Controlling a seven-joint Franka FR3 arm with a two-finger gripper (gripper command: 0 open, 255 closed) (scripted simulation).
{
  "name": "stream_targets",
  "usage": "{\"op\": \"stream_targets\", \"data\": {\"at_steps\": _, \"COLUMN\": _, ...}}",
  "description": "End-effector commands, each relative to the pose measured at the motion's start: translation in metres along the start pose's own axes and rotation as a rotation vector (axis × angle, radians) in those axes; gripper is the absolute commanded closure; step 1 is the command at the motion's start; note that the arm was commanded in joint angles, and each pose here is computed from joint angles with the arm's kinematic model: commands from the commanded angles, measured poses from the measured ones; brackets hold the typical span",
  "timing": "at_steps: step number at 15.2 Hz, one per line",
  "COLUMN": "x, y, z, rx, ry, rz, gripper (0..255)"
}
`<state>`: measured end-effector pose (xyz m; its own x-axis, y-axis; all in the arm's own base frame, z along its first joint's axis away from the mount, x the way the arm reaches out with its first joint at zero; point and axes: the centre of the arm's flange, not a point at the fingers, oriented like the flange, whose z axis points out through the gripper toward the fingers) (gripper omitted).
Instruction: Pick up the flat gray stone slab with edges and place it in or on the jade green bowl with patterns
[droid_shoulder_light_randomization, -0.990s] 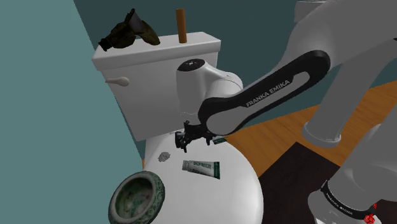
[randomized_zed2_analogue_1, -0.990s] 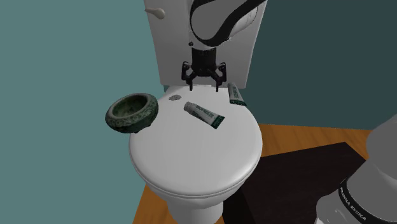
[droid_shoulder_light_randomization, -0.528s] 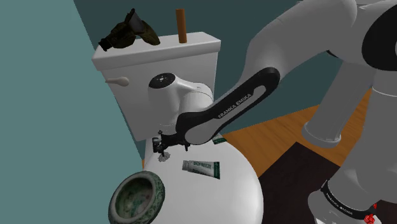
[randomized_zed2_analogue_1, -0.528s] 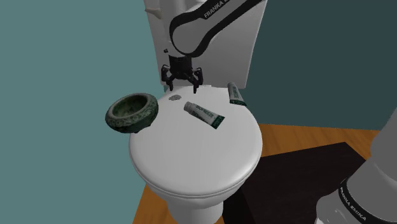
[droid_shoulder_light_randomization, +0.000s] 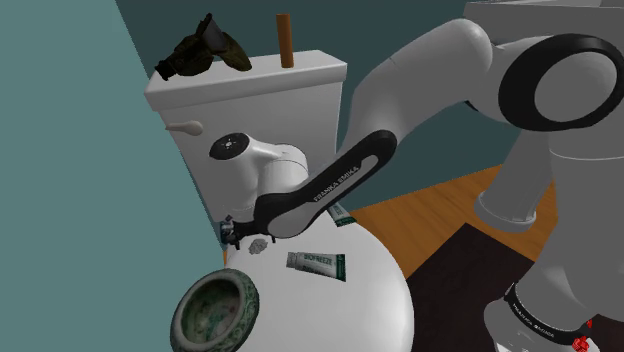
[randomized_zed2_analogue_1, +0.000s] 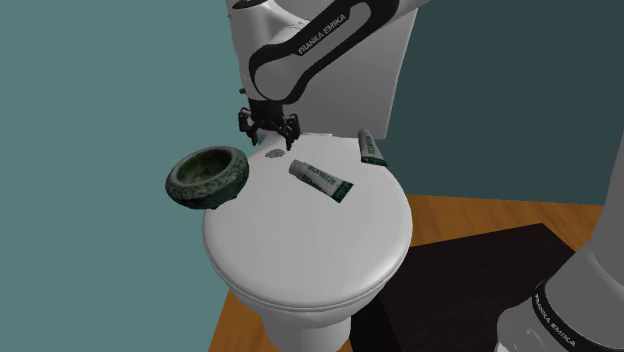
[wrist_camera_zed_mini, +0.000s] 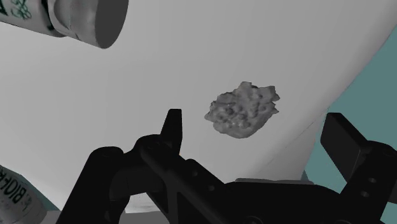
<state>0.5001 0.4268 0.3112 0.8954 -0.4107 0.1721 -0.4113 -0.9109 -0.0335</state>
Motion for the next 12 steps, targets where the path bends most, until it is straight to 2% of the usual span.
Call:
{"op": "stream_targets", "data": {"at_steps": 1, "x": 0.000, "y": -0.001, "z": 0.010, "rx": 0.000, "ry": 0.001, "rz": 0.000, "gripper": 0}}
{"op": "stream_targets", "data": {"at_steps": 4, "x": 0.000, "y": -0.001, "z": 0.024, "rx": 0.000, "ry": 0.001, "rz": 0.000, "gripper": 0}}
{"op": "stream_targets", "data": {"at_steps": 11, "x": 0.000, "y": -0.001, "z": 0.024, "rx": 0.000, "ry": 0.001, "rz": 0.000, "gripper": 0}}
{"op": "stream_targets", "data": {"at_steps": 12, "x": 0.000, "y": -0.001, "z": 0.024, "rx": 0.000, "ry": 0.001, "rz": 0.000, "gripper": 255}}
